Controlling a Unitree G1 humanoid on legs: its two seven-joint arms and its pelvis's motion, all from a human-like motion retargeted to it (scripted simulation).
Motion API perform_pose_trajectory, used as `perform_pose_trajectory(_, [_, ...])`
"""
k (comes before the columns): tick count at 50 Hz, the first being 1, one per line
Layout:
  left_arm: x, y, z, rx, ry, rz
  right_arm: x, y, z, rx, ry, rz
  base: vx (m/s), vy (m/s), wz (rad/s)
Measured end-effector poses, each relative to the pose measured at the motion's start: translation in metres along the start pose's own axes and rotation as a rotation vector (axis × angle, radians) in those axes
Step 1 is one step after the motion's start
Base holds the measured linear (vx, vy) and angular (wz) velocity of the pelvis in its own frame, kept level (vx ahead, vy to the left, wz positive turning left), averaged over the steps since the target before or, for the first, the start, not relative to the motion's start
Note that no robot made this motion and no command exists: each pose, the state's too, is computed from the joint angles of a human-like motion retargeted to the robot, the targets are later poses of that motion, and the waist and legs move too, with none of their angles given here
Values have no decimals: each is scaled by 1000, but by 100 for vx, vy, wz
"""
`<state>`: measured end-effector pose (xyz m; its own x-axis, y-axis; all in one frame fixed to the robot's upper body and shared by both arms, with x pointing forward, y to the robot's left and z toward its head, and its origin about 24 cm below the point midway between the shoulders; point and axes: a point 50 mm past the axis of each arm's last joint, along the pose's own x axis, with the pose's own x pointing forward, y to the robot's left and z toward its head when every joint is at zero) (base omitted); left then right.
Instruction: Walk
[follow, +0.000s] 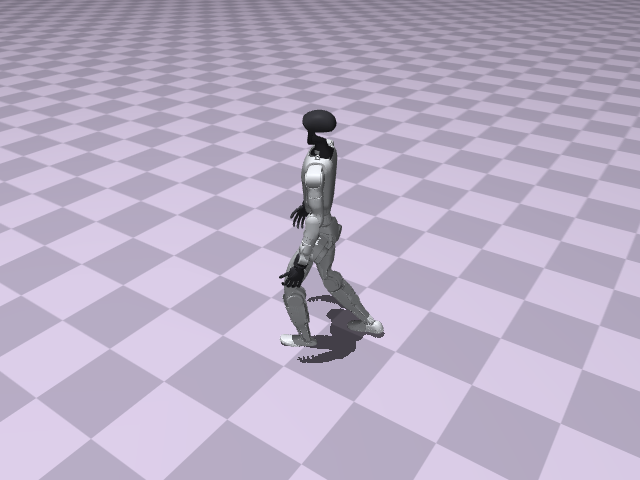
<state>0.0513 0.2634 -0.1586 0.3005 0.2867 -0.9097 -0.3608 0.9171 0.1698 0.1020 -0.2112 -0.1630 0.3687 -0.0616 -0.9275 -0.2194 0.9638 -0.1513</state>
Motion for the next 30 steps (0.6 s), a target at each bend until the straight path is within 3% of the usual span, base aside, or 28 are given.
perform_pose_trajectory(17, [4,-2,34,169,-89,-14,-1,-16,12,71,-71,-58,45,8,14])
perform_pose_trajectory(30, [4,-5,57,206,-187,-5,-6,-11,-25,79,42,-100,38,-7,14])
